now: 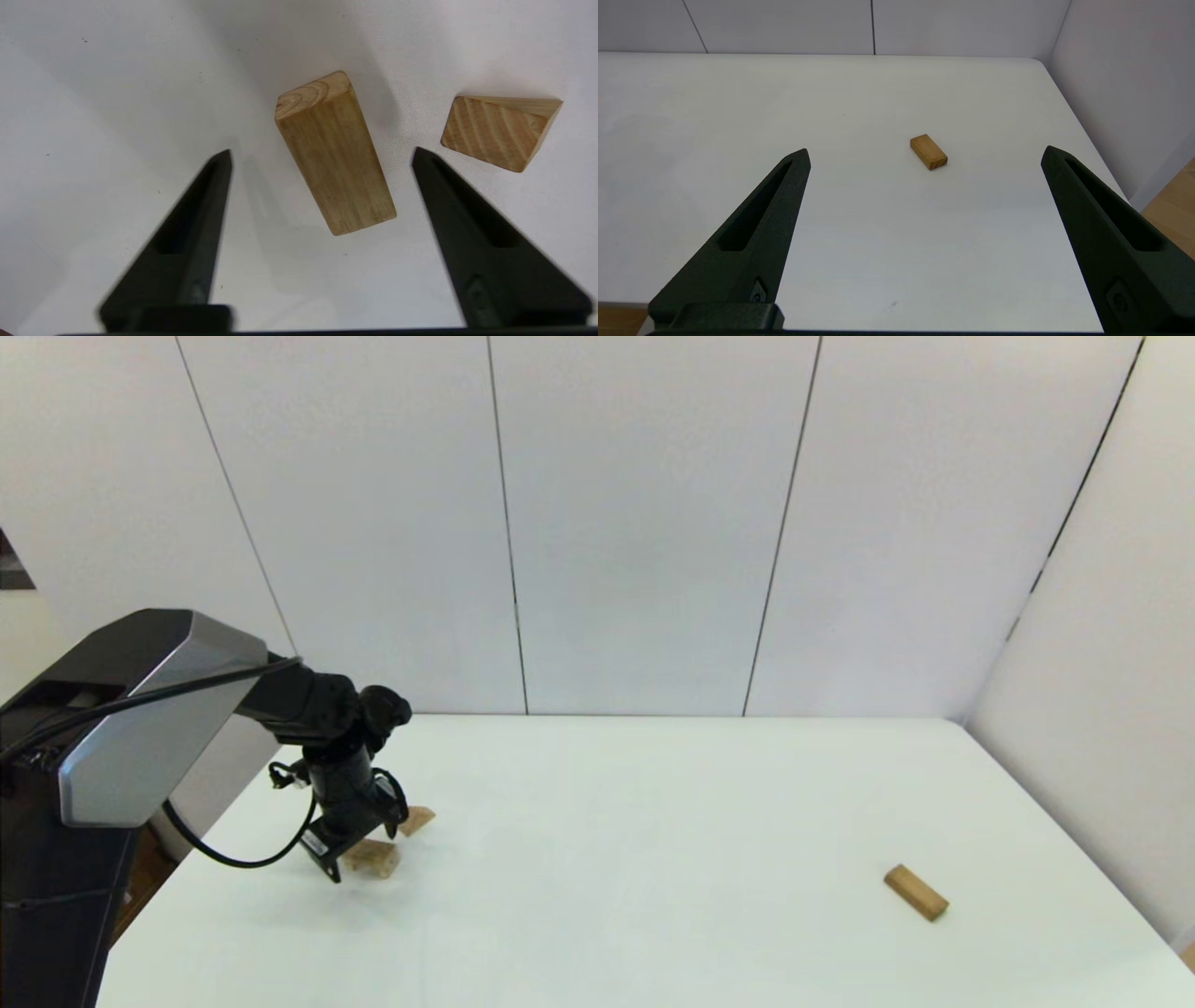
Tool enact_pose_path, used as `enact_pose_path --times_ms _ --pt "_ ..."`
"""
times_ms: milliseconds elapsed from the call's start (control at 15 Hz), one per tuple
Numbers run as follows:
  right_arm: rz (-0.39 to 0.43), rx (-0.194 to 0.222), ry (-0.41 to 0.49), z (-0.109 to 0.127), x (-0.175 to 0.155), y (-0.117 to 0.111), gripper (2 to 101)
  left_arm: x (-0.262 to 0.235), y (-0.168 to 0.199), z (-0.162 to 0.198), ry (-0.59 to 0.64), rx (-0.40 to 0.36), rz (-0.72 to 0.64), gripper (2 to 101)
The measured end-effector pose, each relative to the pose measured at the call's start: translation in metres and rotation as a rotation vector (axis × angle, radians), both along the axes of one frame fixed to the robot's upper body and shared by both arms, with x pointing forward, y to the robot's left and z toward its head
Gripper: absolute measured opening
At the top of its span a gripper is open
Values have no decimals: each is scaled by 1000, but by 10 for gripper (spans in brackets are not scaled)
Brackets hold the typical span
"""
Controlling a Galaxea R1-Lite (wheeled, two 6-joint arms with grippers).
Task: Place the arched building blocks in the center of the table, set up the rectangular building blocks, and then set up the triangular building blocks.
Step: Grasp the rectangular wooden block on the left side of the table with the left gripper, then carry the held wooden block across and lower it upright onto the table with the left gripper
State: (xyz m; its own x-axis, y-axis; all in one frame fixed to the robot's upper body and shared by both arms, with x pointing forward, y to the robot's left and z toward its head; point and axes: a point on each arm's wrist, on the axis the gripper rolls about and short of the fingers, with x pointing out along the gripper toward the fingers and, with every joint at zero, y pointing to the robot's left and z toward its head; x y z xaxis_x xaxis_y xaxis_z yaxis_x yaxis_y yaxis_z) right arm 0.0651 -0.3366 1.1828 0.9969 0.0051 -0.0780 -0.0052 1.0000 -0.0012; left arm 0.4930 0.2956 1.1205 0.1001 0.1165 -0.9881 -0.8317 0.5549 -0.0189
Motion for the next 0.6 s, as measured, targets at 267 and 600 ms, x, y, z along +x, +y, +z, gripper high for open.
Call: enact_pose_path --times_ms 267,600 --pt "0 0 0 0 0 0 980 -1 -2 -2 14 2 -8 456" --pt "0 0 0 0 0 0 980 0 -3 -2 24 5 -5 257"
